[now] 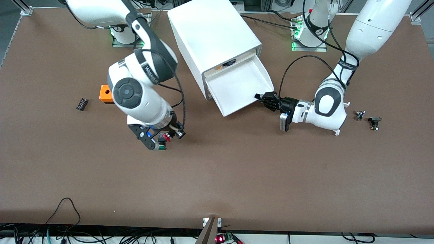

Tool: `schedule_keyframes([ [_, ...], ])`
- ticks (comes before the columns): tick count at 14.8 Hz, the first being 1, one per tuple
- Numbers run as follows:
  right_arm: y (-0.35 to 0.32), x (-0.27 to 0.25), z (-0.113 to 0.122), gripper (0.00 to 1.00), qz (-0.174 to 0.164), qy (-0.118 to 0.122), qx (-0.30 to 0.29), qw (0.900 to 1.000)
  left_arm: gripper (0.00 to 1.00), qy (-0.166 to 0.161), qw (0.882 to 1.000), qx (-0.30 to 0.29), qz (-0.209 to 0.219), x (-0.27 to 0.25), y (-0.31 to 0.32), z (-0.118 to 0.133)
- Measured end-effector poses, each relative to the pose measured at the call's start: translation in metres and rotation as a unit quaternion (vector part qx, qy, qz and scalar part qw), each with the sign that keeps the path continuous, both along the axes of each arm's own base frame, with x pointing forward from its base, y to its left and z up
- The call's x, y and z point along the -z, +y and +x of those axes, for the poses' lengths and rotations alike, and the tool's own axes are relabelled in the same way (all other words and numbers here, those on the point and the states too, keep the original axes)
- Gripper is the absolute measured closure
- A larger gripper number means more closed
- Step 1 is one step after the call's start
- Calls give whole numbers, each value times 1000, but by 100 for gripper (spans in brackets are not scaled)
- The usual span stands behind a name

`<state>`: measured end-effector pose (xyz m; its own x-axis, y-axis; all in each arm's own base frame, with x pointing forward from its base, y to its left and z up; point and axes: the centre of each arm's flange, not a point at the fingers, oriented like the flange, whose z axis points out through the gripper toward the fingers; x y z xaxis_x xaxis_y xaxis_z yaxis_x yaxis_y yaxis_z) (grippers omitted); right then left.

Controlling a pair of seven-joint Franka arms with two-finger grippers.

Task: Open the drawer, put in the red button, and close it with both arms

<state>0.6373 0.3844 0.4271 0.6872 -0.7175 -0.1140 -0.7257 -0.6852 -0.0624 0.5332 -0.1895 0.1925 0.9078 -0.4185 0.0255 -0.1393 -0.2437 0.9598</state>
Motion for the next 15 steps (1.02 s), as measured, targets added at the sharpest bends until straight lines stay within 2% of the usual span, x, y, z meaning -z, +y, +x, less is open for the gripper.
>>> schedule_keyframes([
  [2, 28, -5, -16, 59, 2, 1, 23, 1000, 79, 4, 1000, -3, 5, 2, 3, 1],
  [5, 69, -13, -43, 59, 8, 0, 53, 999, 52, 4, 1000, 7, 24, -2, 13, 9],
  [8, 109, -17, -68, 59, 24, -8, 90, 996, 24, 37, 998, 33, 47, -34, 31, 29],
  [10, 136, -10, -86, 59, 32, -8, 112, 993, 4, 60, 992, 54, 91, -68, 47, 49],
  [11, 150, -3, -96, 59, 34, -6, 121, 992, 0, 71, 988, 60, 121, -85, 54, 57],
  [15, 198, 41, -126, 59, 43, 1, 152, 988, 0, 99, 968, 49, 226, -128, 75, 82],
])
